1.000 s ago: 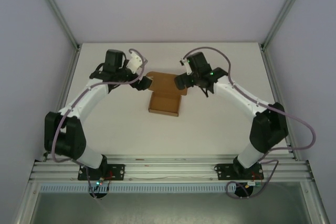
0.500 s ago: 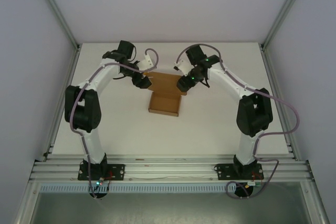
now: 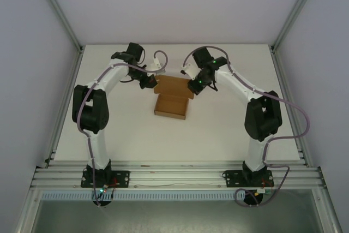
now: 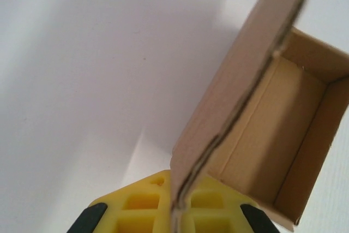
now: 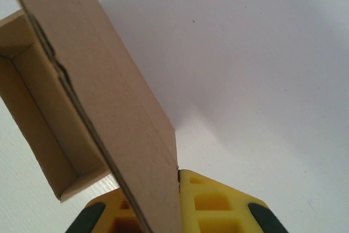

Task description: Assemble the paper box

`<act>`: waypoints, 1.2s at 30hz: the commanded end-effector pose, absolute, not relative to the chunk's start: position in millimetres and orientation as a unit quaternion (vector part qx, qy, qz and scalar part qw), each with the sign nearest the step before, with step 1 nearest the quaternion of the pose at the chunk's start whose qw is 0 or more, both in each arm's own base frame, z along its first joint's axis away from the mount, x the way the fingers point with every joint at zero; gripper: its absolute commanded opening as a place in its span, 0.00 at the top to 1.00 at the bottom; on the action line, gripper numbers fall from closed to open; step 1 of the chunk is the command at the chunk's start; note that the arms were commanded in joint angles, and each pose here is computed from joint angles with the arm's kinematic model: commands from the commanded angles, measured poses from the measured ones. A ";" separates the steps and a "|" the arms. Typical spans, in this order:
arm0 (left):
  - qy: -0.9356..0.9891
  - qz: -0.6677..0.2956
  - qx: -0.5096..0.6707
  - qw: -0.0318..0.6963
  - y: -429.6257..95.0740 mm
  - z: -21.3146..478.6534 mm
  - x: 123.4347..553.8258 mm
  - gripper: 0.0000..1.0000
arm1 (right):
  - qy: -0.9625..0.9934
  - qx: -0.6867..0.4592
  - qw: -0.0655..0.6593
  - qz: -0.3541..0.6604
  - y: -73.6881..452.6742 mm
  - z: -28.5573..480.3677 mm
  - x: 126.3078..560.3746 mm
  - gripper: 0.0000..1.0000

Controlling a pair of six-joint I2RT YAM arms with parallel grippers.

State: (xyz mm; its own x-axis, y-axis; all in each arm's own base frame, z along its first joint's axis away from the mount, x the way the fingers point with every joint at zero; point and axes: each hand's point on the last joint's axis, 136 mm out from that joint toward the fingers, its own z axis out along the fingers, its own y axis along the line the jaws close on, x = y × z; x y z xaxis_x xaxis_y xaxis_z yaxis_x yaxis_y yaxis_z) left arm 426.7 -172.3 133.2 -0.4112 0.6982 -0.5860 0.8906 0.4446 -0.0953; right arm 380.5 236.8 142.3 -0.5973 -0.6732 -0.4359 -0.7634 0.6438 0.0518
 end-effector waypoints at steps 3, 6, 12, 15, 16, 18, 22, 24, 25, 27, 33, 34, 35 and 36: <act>0.864 -0.127 0.361 0.328 -171.1 169.9 461.1 1.00 | 0.910 -0.310 0.255 0.102 234.6 169.9 410.3 0.97; 0.888 -0.086 0.272 0.361 -170.1 173.1 469.0 1.00 | 0.930 -0.188 0.299 0.098 228.0 184.1 433.3 0.98; 0.932 -0.060 0.104 0.341 -168.2 144.9 469.7 1.00 | 0.931 -0.029 0.336 0.137 234.0 189.8 449.4 1.00; 0.936 -0.096 0.028 0.337 -174.9 138.1 473.5 1.00 | 0.927 0.003 0.352 0.131 241.4 187.1 451.6 1.00; 0.933 -0.113 0.009 0.341 -178.5 138.0 476.4 1.00 | 0.925 0.001 0.354 0.136 247.6 185.3 450.8 1.00; 0.925 -0.143 -0.019 0.351 -184.9 141.9 481.7 1.00 | 0.924 0.003 0.357 0.133 254.3 181.4 449.2 1.00; 0.920 -0.142 -0.029 0.363 -191.8 140.4 484.2 1.00 | 0.920 0.034 0.377 0.097 243.0 178.5 454.9 1.00; 0.922 -0.136 -0.024 0.362 -198.2 132.5 480.2 1.00 | 0.918 0.041 0.382 0.099 244.2 173.4 457.7 1.00; 0.923 -0.135 -0.021 0.359 -200.1 128.5 478.4 1.00 | 0.917 0.042 0.383 0.101 246.1 169.8 458.1 1.00; 0.926 -0.121 -0.030 0.357 -199.8 116.2 475.0 1.00 | 0.917 0.051 0.384 0.093 244.4 161.4 459.1 1.00; 0.932 -0.095 -0.032 0.349 -208.6 85.1 465.5 1.00 | 0.910 0.038 0.404 0.085 248.4 145.0 453.1 1.00; 0.931 -0.104 -0.041 0.347 -210.3 81.8 464.4 1.00 | 0.910 0.034 0.403 0.086 249.4 142.3 450.4 1.00; 0.930 -0.117 -0.041 0.346 -214.9 77.5 462.8 1.00 | 0.911 0.029 0.403 0.085 249.7 138.4 447.6 1.00; 0.929 -0.127 -0.042 0.346 -218.1 75.7 461.8 1.00 | 0.911 0.029 0.404 0.083 248.9 135.7 445.1 1.00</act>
